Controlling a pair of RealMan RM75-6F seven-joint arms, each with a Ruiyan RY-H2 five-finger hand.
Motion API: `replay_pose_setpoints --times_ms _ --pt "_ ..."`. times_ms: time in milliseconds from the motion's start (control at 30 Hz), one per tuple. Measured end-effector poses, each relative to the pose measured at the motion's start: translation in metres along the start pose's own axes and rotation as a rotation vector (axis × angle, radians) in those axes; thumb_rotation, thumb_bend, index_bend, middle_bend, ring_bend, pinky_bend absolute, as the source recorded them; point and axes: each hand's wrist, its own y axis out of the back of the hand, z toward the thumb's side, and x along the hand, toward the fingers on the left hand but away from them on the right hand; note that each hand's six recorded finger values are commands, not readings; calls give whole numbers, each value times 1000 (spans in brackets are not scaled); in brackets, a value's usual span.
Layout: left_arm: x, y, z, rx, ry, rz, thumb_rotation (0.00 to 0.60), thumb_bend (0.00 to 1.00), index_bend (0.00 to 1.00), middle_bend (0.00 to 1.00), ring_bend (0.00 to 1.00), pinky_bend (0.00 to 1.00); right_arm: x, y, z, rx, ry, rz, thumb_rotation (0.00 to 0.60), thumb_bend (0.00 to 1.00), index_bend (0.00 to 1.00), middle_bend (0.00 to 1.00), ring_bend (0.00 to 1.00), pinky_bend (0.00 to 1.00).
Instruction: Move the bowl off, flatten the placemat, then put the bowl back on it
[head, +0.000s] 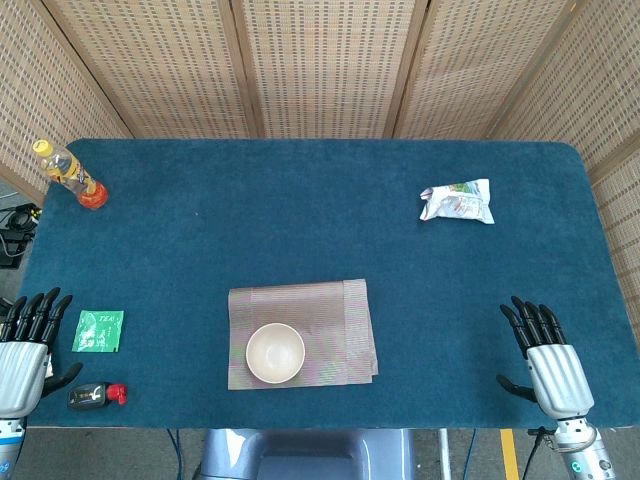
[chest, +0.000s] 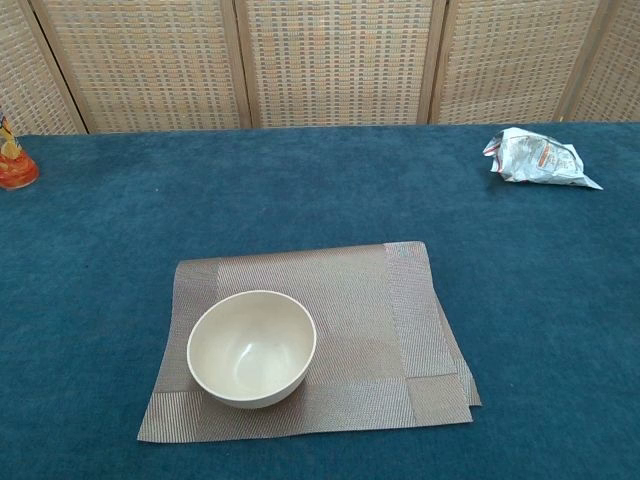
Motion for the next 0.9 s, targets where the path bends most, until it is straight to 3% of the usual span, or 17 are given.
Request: replay_pose_setpoints --times_ms 600,767,900 --pt "-1 -4 11 -1 -43 -16 600 131 0 0 0 0 0 3 0 -13 -2 -10 600 198 0 0 0 0" --pt "-1 -8 26 -7 -95 -37 600 131 8 0 0 0 0 3 -1 -15 -6 -6 600 197 0 0 0 0" --pt "1 -11 46 -4 -166 -46 600 134 81 0 0 0 1 2 -1 -15 -9 -1 600 198 0 0 0 0"
